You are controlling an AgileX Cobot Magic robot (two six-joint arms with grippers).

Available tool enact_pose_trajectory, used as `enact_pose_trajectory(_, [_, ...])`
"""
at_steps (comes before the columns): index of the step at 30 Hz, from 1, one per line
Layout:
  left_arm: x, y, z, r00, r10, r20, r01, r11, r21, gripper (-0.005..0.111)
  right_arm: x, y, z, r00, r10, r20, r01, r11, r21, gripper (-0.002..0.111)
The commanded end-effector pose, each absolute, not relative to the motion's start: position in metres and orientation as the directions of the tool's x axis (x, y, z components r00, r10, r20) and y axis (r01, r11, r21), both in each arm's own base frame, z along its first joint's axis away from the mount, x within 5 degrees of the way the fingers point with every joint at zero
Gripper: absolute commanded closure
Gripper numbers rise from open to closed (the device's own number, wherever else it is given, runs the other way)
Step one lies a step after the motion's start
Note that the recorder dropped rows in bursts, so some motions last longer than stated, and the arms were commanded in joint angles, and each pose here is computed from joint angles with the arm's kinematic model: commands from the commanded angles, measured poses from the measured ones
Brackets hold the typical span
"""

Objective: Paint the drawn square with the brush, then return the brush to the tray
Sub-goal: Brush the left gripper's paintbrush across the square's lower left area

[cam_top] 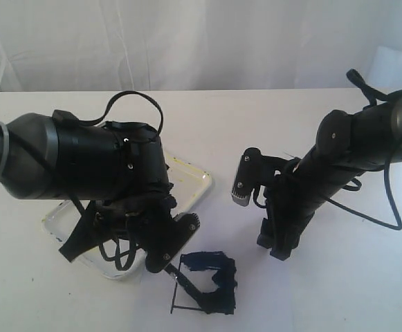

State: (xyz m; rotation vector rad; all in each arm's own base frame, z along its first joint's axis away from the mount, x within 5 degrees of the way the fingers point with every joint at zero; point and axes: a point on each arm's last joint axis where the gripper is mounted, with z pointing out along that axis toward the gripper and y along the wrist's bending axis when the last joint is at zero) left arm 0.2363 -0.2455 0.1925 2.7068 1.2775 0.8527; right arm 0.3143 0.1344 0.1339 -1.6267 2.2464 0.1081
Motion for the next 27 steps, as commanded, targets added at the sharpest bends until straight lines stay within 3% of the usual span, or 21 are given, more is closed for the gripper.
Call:
enact_pose_trajectory(1, [0.2374, -0.2400, 0.1960, 0.461, 0.722, 0.516, 0.722, -0.643, 0.255, 0.107, 0.3141, 0.1334, 0.1308, -0.267, -0.908, -0.324, -0.932, 0.328, -0.152, 0.045])
enact_pose_trajectory(27, [0.2411, -0.2352, 0.2033, 0.367, 0.713, 0.598, 0.724, -0.622, 0.298, 0.107, 0.3144, 0.1325, 0.1306, -0.250, -0.917, -0.312, -0.936, 0.311, -0.164, 0.045])
